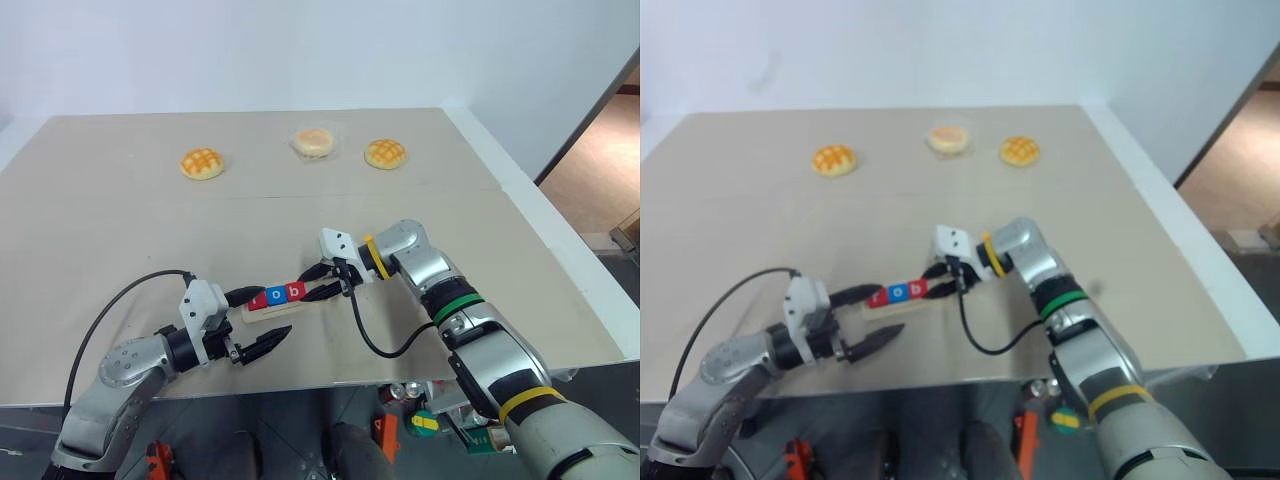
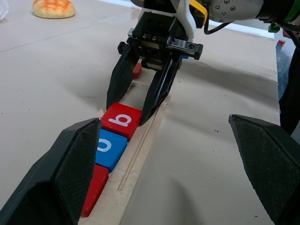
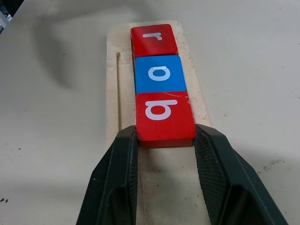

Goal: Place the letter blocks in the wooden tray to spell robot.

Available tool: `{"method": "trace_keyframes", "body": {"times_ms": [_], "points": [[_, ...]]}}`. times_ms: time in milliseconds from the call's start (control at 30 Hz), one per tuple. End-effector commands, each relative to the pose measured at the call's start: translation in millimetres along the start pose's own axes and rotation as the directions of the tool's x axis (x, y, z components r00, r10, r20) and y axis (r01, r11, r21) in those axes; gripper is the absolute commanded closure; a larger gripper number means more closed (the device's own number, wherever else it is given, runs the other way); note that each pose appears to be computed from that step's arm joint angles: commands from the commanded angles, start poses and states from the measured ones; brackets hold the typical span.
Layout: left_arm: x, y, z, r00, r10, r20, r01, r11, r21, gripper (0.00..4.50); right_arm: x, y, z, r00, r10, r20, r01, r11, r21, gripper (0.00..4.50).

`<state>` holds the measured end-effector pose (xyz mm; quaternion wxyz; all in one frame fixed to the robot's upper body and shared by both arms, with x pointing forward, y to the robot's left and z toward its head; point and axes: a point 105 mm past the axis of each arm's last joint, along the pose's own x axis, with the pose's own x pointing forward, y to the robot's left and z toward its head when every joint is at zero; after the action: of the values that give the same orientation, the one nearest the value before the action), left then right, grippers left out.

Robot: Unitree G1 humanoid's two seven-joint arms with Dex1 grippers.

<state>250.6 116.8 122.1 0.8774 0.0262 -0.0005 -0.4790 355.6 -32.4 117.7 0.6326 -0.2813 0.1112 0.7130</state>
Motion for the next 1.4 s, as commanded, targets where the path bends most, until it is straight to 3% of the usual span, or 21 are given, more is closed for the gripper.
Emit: {"method": "trace_keyframes", "body": {"times_ms": [33, 633, 1000, 1400], "points": [[0.4, -4.0, 8.5, 1.0, -0.017, 0.022, 0.016, 0.999, 0.036, 0.0, -4.8, -4.4, 14.5, 1.0, -0.001, 0.029, 0.002, 0.999, -0.035, 2.84], [3.9, -5.1, 7.5, 0.999, -0.022, 0.028, 0.021, 0.999, 0.033, 0.0, 3.8, 7.1, 6.2, 0.999, -0.012, 0.043, 0.008, 0.997, 0.075, 2.84], [1.9, -6.8, 6.2, 0.999, -0.028, 0.023, 0.027, 0.999, 0.038, 0.0, -12.1, -4.3, 9.6, 0.999, -0.05, 0.02, 0.049, 0.997, 0.062, 2.84], [0.8, -6.5, 10.2, 0.999, -0.019, 0.041, 0.017, 0.999, 0.029, 0.0, 3.8, 1.5, 13.4, 1.0, 0.016, 0.018, -0.016, 1.0, 0.016, 2.84]]}}
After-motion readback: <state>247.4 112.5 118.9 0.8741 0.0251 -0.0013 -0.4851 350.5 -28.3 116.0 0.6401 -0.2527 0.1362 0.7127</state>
